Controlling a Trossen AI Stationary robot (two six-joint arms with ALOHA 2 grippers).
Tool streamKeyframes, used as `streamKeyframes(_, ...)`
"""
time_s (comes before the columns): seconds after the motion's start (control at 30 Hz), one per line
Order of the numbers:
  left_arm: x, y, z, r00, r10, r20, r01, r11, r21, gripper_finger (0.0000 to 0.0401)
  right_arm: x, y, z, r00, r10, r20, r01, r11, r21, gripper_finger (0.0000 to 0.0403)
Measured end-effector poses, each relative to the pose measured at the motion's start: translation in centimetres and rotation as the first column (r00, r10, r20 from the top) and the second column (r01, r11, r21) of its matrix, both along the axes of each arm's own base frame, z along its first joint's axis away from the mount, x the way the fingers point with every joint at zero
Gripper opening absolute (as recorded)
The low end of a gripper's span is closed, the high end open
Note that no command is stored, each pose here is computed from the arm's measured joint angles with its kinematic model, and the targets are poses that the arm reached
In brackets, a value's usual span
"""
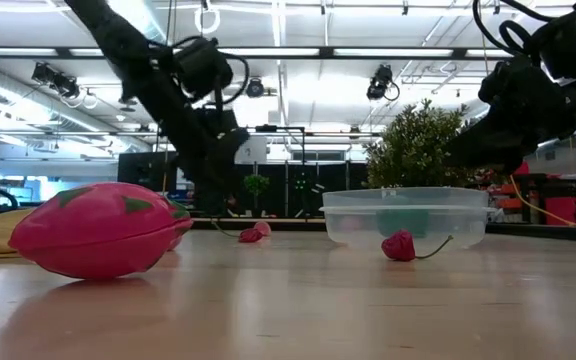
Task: Pick and placing Produce into tupperware
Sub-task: Put the peach into the transparent bin
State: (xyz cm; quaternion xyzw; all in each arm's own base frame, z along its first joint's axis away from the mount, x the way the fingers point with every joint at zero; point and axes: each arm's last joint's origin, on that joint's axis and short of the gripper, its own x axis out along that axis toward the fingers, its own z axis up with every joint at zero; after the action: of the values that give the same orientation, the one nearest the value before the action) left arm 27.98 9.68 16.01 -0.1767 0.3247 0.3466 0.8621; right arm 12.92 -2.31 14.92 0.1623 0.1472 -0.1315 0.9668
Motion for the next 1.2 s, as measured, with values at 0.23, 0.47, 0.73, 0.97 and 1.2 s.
streamKeyframes(0.23, 2.4, 0.2, -2.0, 0.994, -0.034, 0.107, 0.028, 0.998, 0.051, 0.0173, 0.0, 0.0, 0.0, 1.000, 0.000, -0.001, 0.000, 1.000, -0.002, 0.0217)
streamKeyframes(0.47, 2.7, 0.3, -4.0, 0.997, -0.010, 0.082, 0.009, 1.000, 0.018, 0.0172, 0.0, 0.0, 0.0, 1.000, 0.009, -0.010, -0.009, 1.000, -0.023, 0.0217)
streamKeyframes(0.73, 3.0, 0.4, -5.2, 0.997, 0.007, 0.074, -0.010, 0.999, 0.031, 0.0172, 0.0, 0.0, -0.1, 1.000, 0.009, -0.016, -0.010, 1.000, -0.023, 0.0217)
streamKeyframes(0.97, 3.3, 0.5, -6.2, 0.997, 0.015, 0.077, -0.018, 0.999, 0.039, 0.0172, 0.0, 0.0, -0.1, 1.000, 0.010, -0.016, -0.010, 1.000, -0.023, 0.0217)
streamKeyframes(1.2, 3.5, 0.7, -5.9, 0.994, 0.020, 0.106, -0.026, 0.998, 0.058, 0.0168, -0.1, 0.0, -0.2, 1.000, 0.010, -0.023, -0.010, 1.000, -0.022, 0.0217)
